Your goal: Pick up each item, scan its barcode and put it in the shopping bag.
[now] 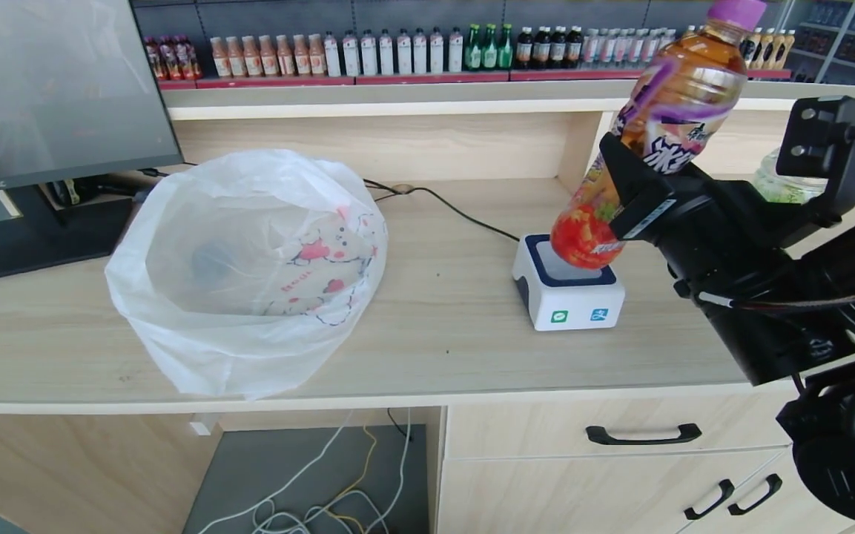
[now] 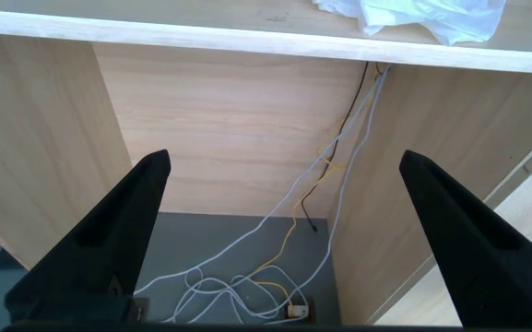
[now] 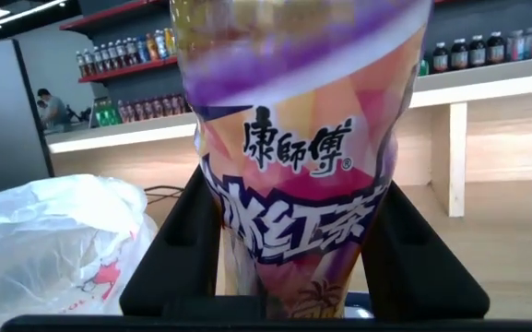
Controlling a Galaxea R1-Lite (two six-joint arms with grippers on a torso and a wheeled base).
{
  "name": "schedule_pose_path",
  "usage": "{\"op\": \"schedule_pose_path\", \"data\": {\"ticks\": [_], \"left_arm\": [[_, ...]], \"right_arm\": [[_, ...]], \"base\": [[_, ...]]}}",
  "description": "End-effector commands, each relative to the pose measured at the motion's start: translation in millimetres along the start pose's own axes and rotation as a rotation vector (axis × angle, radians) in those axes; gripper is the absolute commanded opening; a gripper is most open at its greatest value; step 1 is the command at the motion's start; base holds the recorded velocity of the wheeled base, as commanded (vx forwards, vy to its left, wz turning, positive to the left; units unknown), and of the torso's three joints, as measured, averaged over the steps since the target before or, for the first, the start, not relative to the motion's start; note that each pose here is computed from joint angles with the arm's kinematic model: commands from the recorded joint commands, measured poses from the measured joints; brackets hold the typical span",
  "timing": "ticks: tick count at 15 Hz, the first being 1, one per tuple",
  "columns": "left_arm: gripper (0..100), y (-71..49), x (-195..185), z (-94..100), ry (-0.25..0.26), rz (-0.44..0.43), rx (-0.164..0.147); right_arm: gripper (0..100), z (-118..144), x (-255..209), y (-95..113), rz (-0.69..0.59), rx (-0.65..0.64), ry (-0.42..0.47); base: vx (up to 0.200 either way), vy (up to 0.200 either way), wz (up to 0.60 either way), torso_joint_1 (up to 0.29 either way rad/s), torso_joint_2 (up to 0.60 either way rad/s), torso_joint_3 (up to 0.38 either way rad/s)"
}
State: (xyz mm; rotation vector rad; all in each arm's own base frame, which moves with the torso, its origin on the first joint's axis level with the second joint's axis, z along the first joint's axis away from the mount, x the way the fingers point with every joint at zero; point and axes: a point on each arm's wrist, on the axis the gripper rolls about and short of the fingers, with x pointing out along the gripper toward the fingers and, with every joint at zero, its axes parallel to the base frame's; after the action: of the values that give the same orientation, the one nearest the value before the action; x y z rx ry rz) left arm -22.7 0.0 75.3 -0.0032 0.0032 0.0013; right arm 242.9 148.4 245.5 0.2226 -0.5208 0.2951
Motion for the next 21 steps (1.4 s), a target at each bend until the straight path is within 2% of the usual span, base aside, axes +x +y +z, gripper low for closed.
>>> {"op": "schedule_pose_path", "data": {"ticks": [1,4,6,8,9,11,14,18,21], "left_arm": [[100,0.0,0.0,0.0,0.0,0.0,0.0],[100,0.0,0.0,0.0,0.0,0.0,-0.001],[100,0.0,0.0,0.0,0.0,0.0,0.0],[100,0.0,0.0,0.0,0.0,0.0,0.0],[100,0.0,0.0,0.0,0.0,0.0,0.0],[100,0.0,0.0,0.0,0.0,0.0,-0.001],[100,0.0,0.0,0.0,0.0,0.0,0.0],[100,0.0,0.0,0.0,0.0,0.0,-0.001],[100,0.0,0.0,0.0,0.0,0.0,-0.001]], "right_arm": [[0,1.8,2.0,-0.2,-0.017,0.017,-0.013],[0,5.7,5.0,-0.9,-0.063,0.072,-0.034],[0,2.8,13.1,-0.5,-0.143,0.175,-0.056],[0,0.9,17.8,3.3,-0.171,0.243,-0.044],[0,-3.8,16.5,13.3,-0.16,0.339,0.002],[0,-9.6,15.4,18.0,-0.187,0.446,0.055],[0,-9.2,18.4,24.4,-0.192,0.594,0.074],[0,-14.0,18.6,22.1,-0.213,0.743,0.078],[0,-15.1,22.3,5.3,-0.261,0.813,0.042]], "base": [[0.0,0.0,0.0,0.0,0.0,0.0],[0.0,0.0,0.0,0.0,0.0,0.0],[0.0,0.0,0.0,0.0,0.0,0.0],[0.0,0.0,0.0,0.0,0.0,0.0],[0.0,0.0,0.0,0.0,0.0,0.0],[0.0,0.0,0.0,0.0,0.0,0.0],[0.0,0.0,0.0,0.0,0.0,0.0],[0.0,0.0,0.0,0.0,0.0,0.0],[0.0,0.0,0.0,0.0,0.0,0.0]]}}
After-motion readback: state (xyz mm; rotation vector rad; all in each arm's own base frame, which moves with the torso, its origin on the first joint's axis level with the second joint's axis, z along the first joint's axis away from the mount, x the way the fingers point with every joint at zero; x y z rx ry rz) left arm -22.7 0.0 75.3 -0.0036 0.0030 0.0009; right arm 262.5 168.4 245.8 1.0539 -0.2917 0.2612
